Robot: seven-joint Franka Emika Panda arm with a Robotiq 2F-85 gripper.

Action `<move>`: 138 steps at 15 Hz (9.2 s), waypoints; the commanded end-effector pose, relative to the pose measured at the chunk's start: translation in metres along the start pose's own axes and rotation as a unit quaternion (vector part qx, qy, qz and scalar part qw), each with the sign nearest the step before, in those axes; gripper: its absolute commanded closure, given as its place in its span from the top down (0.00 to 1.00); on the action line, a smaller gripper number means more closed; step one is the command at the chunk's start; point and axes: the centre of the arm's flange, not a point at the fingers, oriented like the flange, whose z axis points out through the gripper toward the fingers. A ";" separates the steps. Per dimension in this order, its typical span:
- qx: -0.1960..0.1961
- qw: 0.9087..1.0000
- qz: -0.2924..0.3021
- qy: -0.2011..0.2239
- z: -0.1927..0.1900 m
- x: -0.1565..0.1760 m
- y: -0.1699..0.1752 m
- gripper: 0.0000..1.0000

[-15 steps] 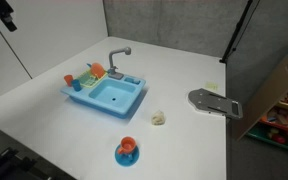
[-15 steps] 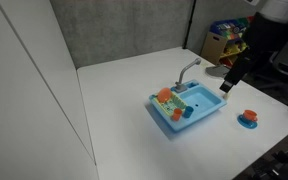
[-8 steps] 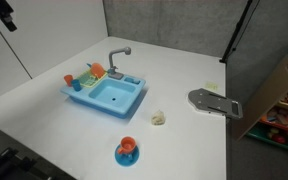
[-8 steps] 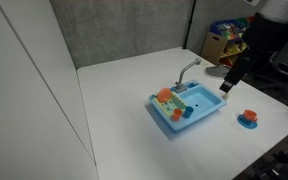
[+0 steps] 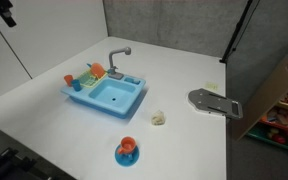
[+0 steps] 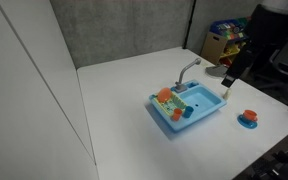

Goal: Put the white container in the sink

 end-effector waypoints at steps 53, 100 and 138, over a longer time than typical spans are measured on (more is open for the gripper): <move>0.003 0.919 0.389 -0.066 0.135 0.061 0.366 1.00; -0.020 0.808 0.583 -0.087 0.372 0.033 0.489 1.00; -0.017 0.906 0.420 -0.057 0.260 0.042 0.418 0.09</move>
